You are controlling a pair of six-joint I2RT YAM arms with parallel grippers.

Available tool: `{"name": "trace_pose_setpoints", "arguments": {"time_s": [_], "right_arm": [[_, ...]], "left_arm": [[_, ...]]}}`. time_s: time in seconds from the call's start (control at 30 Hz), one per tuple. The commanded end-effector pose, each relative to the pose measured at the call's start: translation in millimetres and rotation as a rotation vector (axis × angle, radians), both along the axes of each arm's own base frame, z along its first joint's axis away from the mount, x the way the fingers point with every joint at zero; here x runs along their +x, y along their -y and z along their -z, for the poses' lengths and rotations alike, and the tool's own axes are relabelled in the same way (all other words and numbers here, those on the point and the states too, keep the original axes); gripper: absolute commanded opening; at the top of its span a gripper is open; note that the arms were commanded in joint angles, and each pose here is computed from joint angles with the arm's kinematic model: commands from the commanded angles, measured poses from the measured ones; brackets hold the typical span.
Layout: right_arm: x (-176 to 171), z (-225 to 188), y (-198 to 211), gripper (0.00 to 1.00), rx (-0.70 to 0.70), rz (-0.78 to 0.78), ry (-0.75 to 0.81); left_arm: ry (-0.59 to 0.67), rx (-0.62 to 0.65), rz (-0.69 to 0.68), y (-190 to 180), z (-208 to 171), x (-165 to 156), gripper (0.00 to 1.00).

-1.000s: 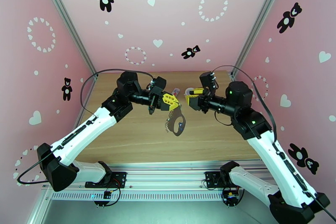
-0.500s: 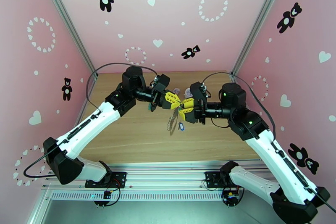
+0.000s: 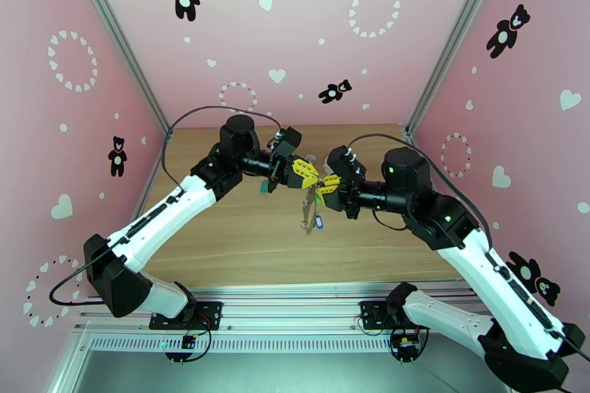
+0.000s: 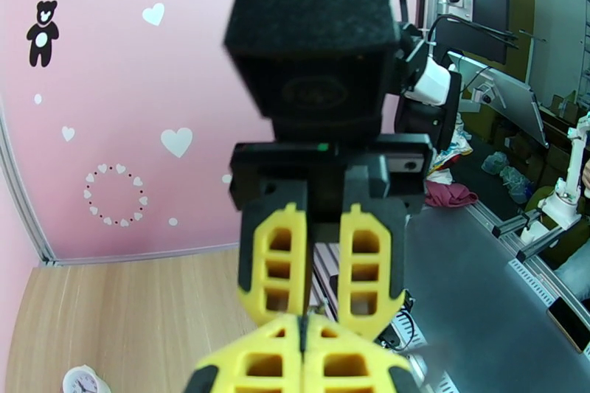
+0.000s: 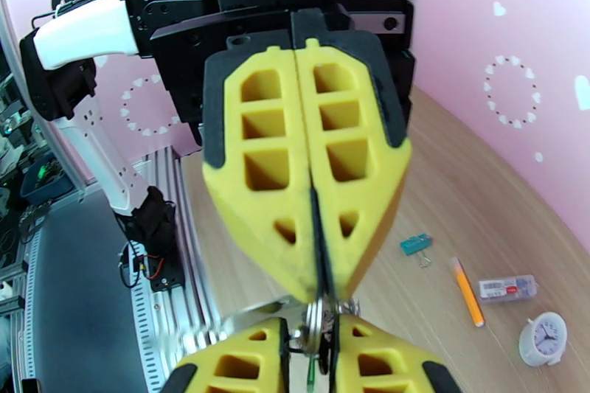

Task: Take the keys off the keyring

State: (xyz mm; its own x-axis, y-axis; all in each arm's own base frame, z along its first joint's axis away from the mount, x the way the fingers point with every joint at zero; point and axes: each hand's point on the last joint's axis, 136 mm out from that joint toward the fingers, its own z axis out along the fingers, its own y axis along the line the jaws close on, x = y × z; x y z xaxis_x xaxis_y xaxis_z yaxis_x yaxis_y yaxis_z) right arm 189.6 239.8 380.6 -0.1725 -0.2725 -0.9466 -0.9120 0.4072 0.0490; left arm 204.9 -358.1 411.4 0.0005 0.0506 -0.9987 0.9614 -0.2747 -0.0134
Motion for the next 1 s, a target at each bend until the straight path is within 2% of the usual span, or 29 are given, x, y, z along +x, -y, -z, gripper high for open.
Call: {"name": "trace_pose_setpoints", "arguments": {"time_s": [0.0,0.2,0.3,0.43,0.6,0.63,0.7,0.77,0.87,0.93,0.97], "right_arm": [[3.8,17.6,6.9,0.01,-0.051,0.048,-0.049],[9.2,19.9,7.1,0.0,-0.043,0.071,-0.062],[19.1,29.8,14.1,0.0,-0.078,0.133,-0.1],[28.5,46.4,27.9,0.0,-0.089,0.21,-0.182],[48.9,47.4,49.4,0.0,0.004,0.351,-0.329],[51.8,50.1,51.3,0.01,0.011,0.37,-0.361],[55.0,48.0,54.1,0.14,0.026,0.394,-0.385],[56.2,37.9,52.4,0.17,0.064,0.39,-0.372],[55.1,27.3,47.1,0.14,0.1,0.357,-0.359],[54.7,23.3,43.8,0.0,0.111,0.332,-0.344],[56.6,22.4,43.1,0.0,0.118,0.335,-0.346]], "left_arm": [[0.044,-0.028,-0.013,0.1,-12.3,0.8,0.0],[0.048,-0.034,-0.012,-0.5,-14.9,0.7,0.0],[0.056,-0.039,-0.023,-1.4,-16.5,1.3,0.0],[0.072,-0.085,-0.067,-7.0,-26.8,6.6,0.0],[0.085,-0.156,-0.118,-13.2,-38.6,11.5,0.0],[0.092,-0.168,-0.128,-14.0,-40.0,12.4,0.0],[0.095,-0.177,-0.136,-14.4,-42.3,13.2,0.0],[0.088,-0.177,-0.121,-13.4,-43.1,12.6,0.0],[0.071,-0.169,-0.103,-10.5,-41.7,13.8,0.0],[0.063,-0.161,-0.103,-9.1,-40.0,16.0,0.0],[0.06,-0.156,-0.107,-8.2,-38.7,17.4,0.0]]}}
